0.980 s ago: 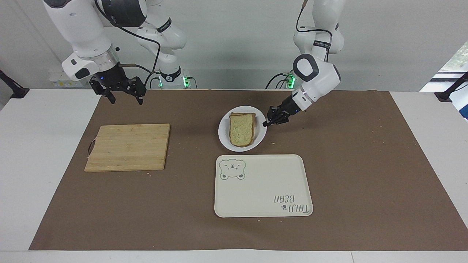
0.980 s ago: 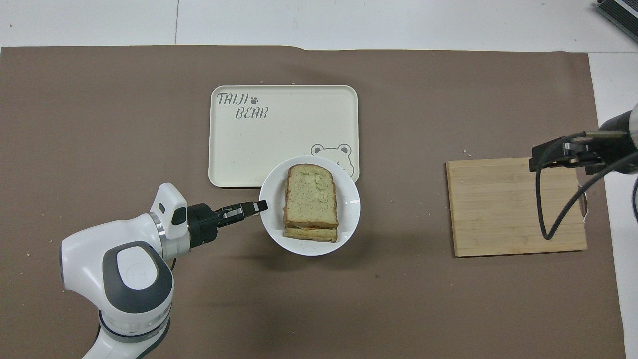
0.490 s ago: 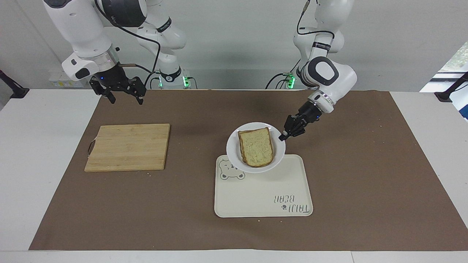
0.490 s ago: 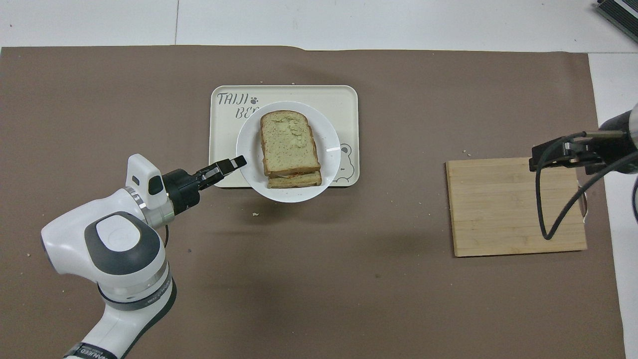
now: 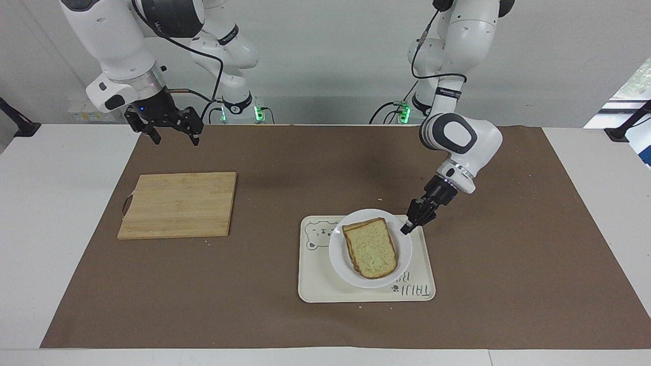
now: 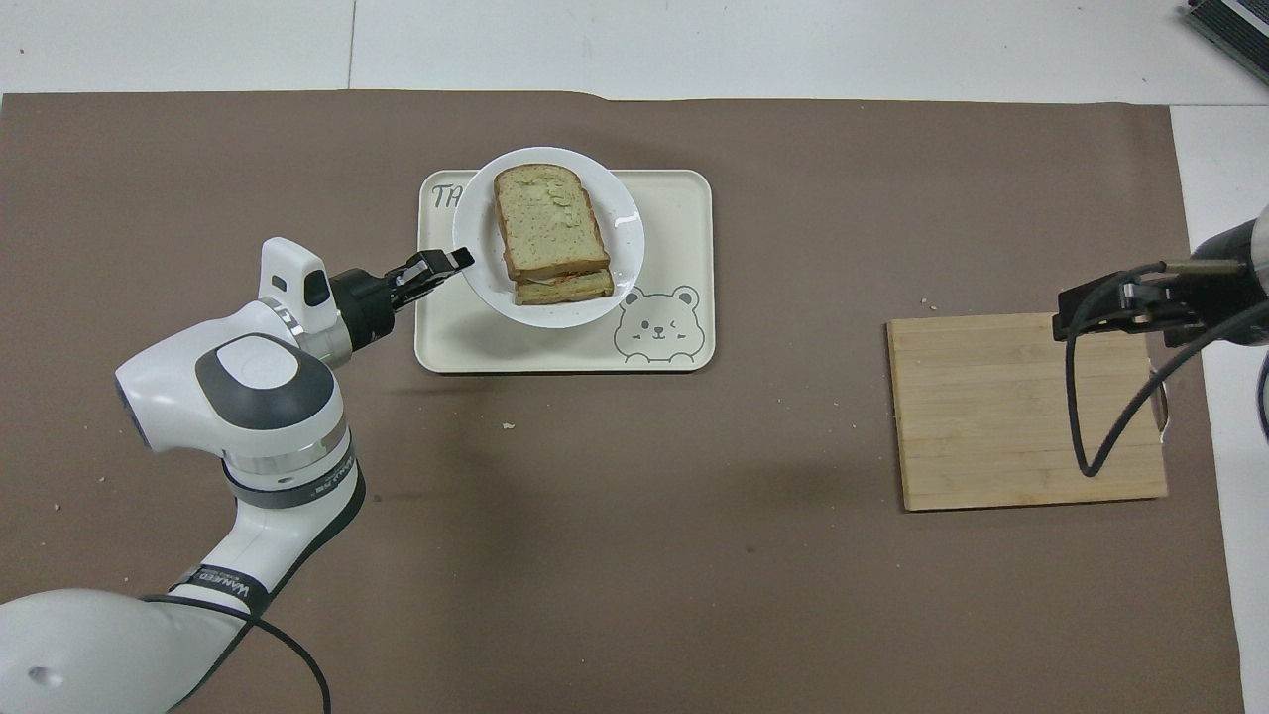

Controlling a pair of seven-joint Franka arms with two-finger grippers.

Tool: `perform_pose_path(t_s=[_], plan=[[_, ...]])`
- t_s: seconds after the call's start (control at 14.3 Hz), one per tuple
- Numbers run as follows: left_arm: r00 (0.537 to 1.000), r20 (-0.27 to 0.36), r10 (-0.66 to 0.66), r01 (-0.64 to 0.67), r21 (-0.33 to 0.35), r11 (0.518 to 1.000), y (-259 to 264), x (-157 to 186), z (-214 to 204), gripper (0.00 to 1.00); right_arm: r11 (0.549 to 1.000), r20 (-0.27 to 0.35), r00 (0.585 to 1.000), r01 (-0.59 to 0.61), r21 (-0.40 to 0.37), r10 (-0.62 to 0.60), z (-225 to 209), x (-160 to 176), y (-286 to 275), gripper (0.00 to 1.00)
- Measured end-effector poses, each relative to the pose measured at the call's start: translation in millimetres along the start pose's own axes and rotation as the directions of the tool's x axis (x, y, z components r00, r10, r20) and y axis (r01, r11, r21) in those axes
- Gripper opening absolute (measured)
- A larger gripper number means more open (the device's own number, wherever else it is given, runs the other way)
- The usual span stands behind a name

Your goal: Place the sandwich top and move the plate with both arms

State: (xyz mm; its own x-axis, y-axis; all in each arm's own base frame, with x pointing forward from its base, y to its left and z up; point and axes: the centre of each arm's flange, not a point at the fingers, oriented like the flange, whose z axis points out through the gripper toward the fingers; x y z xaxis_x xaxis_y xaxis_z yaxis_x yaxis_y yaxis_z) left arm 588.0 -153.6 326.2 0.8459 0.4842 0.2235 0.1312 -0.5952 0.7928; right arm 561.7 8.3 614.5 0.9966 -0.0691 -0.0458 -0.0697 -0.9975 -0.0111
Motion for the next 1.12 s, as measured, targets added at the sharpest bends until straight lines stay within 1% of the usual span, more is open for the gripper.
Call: perform_pose_path(t_s=[0.21, 0.35, 0.56, 0.63, 0.84, 1.12], plan=[[1.000, 0.019, 0.010, -0.010, 0.034, 0.999, -17.4, 0.7, 12.1, 0.05, 1.000, 0.000, 1.000, 0.000, 0.000, 0.000, 0.0, 0.0, 0.0, 1.00], [1.000, 0.003, 0.013, -0.013, 0.064, 0.998, -20.9, -2.4, 15.5, 0.05, 1.000, 0.000, 1.000, 0.000, 0.000, 0.000, 0.0, 0.0, 0.0, 1.00], [0.999, -0.011, 0.039, -0.038, 0.097, 0.995, -10.8, -16.1, 22.7, 0.06, 1.000, 0.000, 1.000, 0.000, 0.000, 0.000, 0.0, 0.0, 0.0, 1.00], [0.998, -0.019, 0.052, -0.050, 0.117, 0.992, -7.0, -23.2, 25.9, 0.13, 1.000, 0.000, 1.000, 0.000, 0.000, 0.000, 0.0, 0.0, 0.0, 1.00], [0.996, -0.026, 0.081, -0.075, 0.169, 0.983, -3.9, -44.4, 34.2, 0.42, 1.000, 0.000, 1.000, 0.000, 0.000, 0.000, 0.0, 0.0, 0.0, 1.00], [0.995, -0.044, 0.084, -0.074, 0.191, 0.979, -7.0, -43.2, 31.1, 0.45, 1.000, 0.000, 1.000, 0.000, 0.000, 0.000, 0.0, 0.0, 0.0, 1.00]])
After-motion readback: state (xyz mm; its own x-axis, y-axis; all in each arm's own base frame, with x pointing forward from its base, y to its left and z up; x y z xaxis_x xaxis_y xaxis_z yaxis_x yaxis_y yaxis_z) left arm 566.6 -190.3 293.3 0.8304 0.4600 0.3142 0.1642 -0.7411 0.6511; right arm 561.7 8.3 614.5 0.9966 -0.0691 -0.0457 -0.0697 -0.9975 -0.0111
